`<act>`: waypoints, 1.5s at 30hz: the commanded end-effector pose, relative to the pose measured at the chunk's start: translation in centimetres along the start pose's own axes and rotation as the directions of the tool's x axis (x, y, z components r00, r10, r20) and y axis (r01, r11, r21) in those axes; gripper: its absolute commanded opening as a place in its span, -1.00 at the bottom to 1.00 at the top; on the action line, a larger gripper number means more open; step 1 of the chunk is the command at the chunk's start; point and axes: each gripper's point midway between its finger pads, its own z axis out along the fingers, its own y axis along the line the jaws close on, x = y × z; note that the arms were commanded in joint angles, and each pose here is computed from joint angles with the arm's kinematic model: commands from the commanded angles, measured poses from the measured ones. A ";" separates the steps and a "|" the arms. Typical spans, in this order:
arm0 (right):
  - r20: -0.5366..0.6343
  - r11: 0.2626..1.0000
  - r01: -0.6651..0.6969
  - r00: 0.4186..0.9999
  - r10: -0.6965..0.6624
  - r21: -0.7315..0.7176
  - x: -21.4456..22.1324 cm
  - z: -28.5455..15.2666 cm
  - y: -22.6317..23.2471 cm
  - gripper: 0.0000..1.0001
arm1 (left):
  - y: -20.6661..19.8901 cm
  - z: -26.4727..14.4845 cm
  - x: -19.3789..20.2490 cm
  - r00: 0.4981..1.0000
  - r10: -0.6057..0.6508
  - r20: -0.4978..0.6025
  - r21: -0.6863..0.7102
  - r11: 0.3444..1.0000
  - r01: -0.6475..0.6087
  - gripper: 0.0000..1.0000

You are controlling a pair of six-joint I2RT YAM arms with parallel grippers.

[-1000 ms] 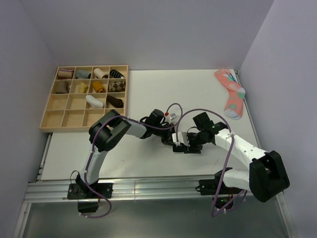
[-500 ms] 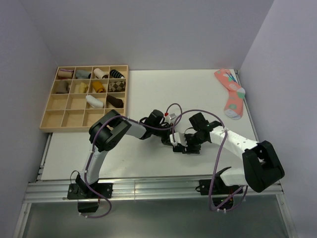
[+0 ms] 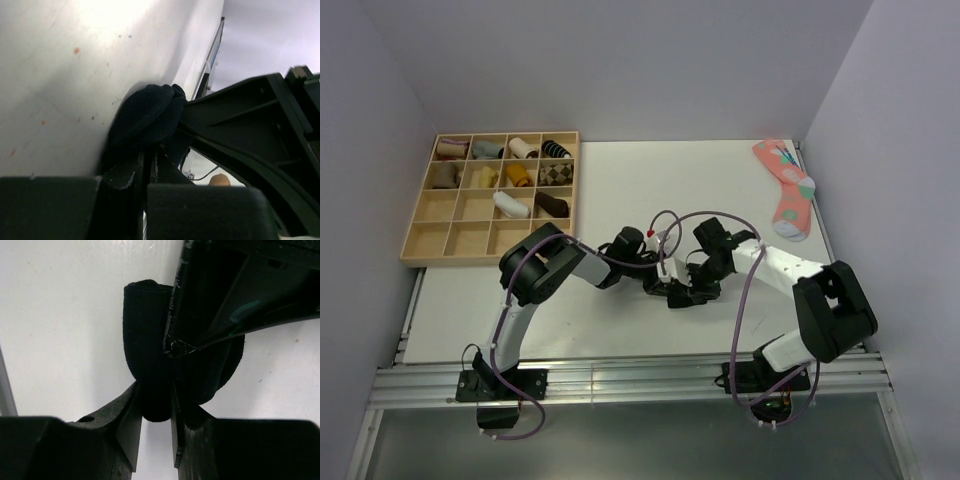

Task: Roll the socks
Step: Roll the sock at the center of the board.

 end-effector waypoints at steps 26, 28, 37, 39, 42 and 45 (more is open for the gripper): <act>-0.248 0.753 -0.488 0.873 0.421 -0.442 2.1 -0.9 1.5 -0.53 | -1.9 -5.7 -0.9 0.672 0.486 0.558 -0.307 0.874 -0.377 -0.39; -0.265 0.735 -0.504 0.864 0.429 -0.453 2.3 -0.7 1.6 -0.52 | -2.5 -5.7 0.0 0.646 0.543 0.537 -0.318 0.839 -0.441 -0.33; -0.300 0.708 -0.547 0.837 0.458 -0.447 2.6 -0.2 1.0 -0.52 | -3.5 -4.4 1.2 0.530 0.713 0.459 -0.333 0.691 -0.642 -0.24; -0.304 0.706 -0.551 0.835 0.459 -0.446 2.6 0.0 0.9 -0.52 | -4.5 -3.8 1.5 0.513 0.729 0.454 -0.294 0.666 -0.686 -0.24; -0.313 0.703 -0.559 0.829 0.463 -0.440 2.8 0.1 0.7 -0.52 | -4.6 -3.1 2.0 0.517 0.740 0.431 -0.259 0.650 -0.714 -0.22; -0.315 0.701 -0.563 0.826 0.466 -0.438 2.8 0.2 0.6 -0.52 | -4.9 -2.1 2.8 0.521 0.754 0.400 -0.202 0.627 -0.753 -0.20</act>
